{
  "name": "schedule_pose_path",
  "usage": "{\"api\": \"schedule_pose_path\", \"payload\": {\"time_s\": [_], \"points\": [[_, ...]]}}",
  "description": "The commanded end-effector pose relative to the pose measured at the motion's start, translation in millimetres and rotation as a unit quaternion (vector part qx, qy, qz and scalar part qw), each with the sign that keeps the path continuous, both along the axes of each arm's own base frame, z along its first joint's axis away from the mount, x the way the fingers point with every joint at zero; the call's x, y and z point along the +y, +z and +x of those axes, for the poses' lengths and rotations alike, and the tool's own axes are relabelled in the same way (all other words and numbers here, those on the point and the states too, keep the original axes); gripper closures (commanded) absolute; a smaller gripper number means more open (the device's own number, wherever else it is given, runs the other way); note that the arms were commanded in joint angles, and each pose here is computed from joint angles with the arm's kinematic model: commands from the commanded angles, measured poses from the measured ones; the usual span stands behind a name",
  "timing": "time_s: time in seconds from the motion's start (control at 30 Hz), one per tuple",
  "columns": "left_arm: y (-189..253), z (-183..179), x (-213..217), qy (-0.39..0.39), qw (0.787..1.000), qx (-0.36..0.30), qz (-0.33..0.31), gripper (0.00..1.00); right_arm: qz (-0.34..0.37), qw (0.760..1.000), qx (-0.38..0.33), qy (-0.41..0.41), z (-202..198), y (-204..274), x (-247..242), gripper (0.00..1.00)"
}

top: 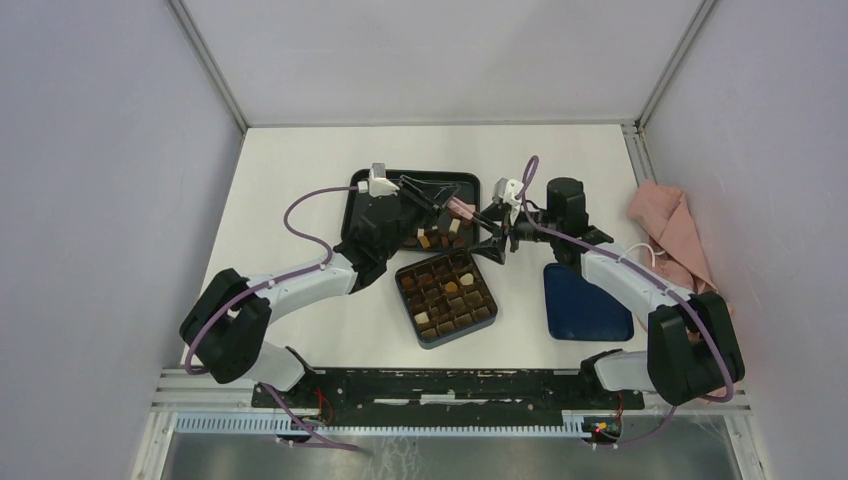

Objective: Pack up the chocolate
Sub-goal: Adjust the clamp.

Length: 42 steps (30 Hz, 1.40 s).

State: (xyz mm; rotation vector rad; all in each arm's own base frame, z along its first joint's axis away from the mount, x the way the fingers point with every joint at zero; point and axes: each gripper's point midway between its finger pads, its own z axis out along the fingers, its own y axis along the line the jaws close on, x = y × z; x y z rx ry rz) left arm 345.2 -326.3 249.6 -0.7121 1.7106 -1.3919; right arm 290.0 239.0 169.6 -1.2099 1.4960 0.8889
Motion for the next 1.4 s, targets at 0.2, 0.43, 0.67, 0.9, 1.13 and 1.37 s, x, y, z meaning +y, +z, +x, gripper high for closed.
{"api": "schedule_pose_path", "payload": {"time_s": [0.2, 0.43, 0.67, 0.9, 1.13, 1.37], "points": [[25, -2, -5, -0.014, 0.998, -0.024, -0.060, 0.98, 0.075, 0.996, -0.041, 0.002, 8, 50, 12, 0.34], [25, -1, -6, -0.014, 0.998, -0.024, -0.057, 0.97, 0.068, 0.997, -0.041, 0.002, 9, 52, 11, 0.62], [25, -2, -5, -0.014, 0.998, -0.024, -0.057, 0.77, 0.065, 0.997, -0.027, -0.018, 15, 50, 10, 0.73], [23, -3, -6, -0.016, 0.998, -0.026, -0.052, 0.66, 0.056, 0.998, -0.004, -0.042, 24, 49, 8, 0.75], [22, -1, -3, -0.006, 0.999, -0.033, -0.034, 0.91, 0.027, 0.999, 0.024, -0.013, 22, 45, 11, 0.41], [18, 2, 5, 0.015, 0.999, -0.027, -0.015, 0.93, 0.020, 1.000, -0.007, -0.019, 21, 55, 6, 0.24]]}}
